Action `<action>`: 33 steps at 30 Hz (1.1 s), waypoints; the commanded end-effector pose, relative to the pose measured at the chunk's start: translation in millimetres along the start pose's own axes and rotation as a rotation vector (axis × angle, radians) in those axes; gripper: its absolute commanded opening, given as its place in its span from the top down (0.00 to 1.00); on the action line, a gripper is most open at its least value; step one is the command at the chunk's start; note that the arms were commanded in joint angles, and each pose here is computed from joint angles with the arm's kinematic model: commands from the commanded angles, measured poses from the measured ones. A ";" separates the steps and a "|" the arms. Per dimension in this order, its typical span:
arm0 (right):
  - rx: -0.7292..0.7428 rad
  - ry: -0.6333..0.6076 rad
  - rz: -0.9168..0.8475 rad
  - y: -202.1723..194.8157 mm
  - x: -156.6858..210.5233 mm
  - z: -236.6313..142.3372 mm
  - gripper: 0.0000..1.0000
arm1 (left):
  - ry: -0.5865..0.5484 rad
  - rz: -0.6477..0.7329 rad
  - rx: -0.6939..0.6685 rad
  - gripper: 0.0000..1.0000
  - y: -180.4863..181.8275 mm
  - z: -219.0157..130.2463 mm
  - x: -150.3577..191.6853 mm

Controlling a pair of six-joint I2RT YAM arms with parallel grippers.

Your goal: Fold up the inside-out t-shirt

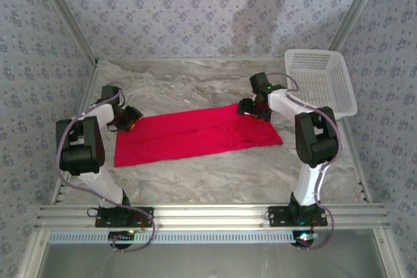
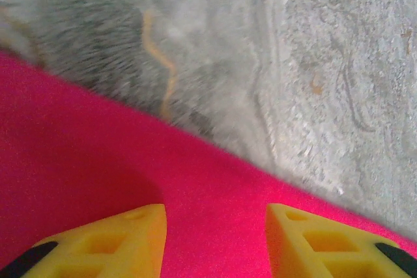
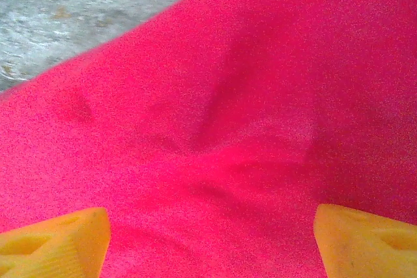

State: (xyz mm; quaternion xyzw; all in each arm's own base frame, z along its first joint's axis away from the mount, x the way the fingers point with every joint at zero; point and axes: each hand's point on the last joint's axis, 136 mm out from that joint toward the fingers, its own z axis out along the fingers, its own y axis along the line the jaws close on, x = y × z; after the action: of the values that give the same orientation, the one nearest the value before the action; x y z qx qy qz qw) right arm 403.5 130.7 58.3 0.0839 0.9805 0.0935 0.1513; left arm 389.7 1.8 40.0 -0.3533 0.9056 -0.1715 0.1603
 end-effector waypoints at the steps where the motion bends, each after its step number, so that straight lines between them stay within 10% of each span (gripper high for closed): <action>1: 0.104 0.052 -0.018 -37.7 6.6 -14.9 0.14 | -0.044 0.043 -0.039 0.56 2.2 -31.2 -3.7; 15: 0.127 0.164 0.001 -62.8 13.3 28.5 0.12 | -0.056 0.057 -0.009 0.56 -3.3 -58.9 5.1; 27: 0.050 0.216 0.005 -57.2 28.5 31.1 0.90 | -0.047 0.048 -0.003 0.56 5.0 -65.2 18.3; 33: 0.088 0.079 0.034 -77.6 19.0 -22.9 1.00 | -0.030 0.042 0.081 0.57 -18.3 -48.8 55.7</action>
State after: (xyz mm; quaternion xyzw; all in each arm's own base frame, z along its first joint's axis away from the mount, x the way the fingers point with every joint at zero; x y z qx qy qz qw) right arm 375.8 69.0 30.8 0.0924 0.9903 0.0579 0.0858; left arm 336.0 -18.9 74.7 -0.3321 0.9114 -0.1698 0.1741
